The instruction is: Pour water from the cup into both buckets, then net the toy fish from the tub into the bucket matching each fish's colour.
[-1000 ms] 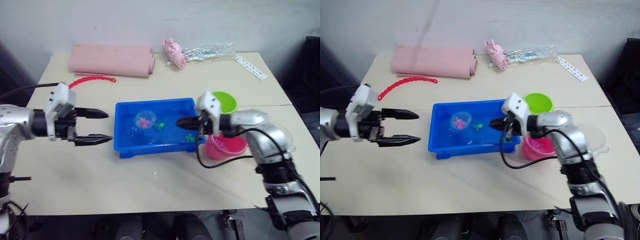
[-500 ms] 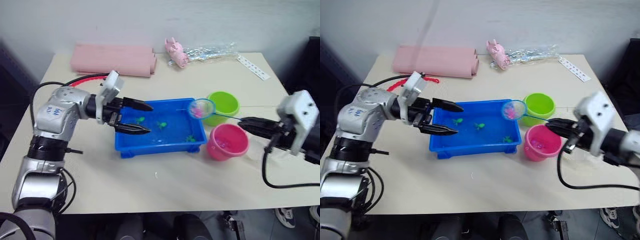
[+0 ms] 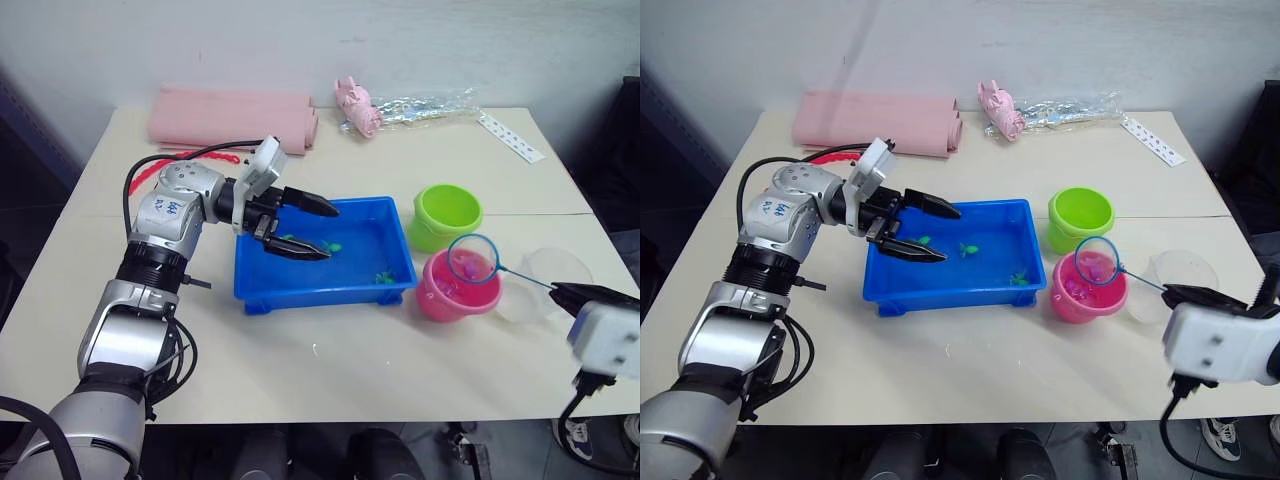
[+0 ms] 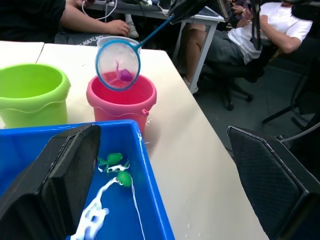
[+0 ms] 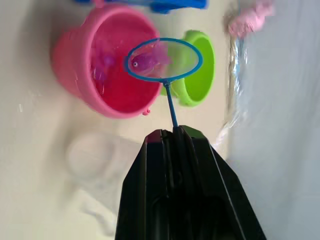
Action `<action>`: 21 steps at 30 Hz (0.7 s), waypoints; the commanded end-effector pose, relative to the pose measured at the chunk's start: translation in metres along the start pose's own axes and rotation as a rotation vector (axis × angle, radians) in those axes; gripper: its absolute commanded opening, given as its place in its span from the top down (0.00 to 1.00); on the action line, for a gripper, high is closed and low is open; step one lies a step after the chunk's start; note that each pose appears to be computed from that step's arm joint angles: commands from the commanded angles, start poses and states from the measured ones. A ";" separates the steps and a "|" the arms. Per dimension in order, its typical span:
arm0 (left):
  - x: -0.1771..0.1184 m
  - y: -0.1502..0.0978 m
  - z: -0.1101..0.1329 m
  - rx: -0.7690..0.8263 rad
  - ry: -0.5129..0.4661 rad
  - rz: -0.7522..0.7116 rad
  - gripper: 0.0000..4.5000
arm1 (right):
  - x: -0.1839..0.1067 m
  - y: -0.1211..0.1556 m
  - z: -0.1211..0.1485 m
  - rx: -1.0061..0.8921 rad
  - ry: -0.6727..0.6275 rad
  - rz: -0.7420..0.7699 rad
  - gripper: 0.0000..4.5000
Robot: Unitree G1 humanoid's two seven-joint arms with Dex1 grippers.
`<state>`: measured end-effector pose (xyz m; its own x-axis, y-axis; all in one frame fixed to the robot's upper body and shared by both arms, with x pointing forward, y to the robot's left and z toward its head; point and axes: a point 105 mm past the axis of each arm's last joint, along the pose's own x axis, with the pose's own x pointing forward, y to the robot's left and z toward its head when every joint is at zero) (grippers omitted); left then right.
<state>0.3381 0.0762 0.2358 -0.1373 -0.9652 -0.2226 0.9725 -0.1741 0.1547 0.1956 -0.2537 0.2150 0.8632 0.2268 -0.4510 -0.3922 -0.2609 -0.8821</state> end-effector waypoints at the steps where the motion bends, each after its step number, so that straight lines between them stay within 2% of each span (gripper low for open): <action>1: -0.002 -0.003 0.009 0.041 -0.006 -0.036 0.02 | -0.003 -0.001 -0.001 -0.307 -0.007 -0.033 1.00; 6: -0.004 -0.002 0.008 0.039 -0.012 -0.022 0.02 | -0.005 -0.006 -0.017 -0.355 -0.002 -0.056 1.00; 10: -0.003 -0.006 0.005 0.037 -0.011 -0.024 0.02 | -0.003 -0.010 -0.013 -0.409 -0.056 -0.064 1.00; 13: -0.003 -0.007 0.008 0.035 -0.022 -0.022 0.02 | -0.002 -0.015 -0.019 -0.375 -0.037 -0.084 1.00; 16: -0.003 -0.008 0.008 0.039 -0.018 -0.017 0.02 | -0.001 -0.019 -0.021 -0.245 -0.056 -0.115 1.00; 19: -0.006 -0.010 0.001 0.051 0.024 -0.007 0.02 | -0.001 -0.047 -0.024 -0.037 -0.104 -0.176 1.00; 21: -0.006 -0.011 -0.006 0.055 0.051 0.009 0.02 | 0.005 -0.063 -0.012 0.060 -0.210 -0.159 1.00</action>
<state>0.3328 0.0842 0.2247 -0.1219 -0.9611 -0.2480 0.9738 -0.1642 0.1575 0.2272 -0.2587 0.2615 0.8634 0.3883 -0.3220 -0.2457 -0.2338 -0.9407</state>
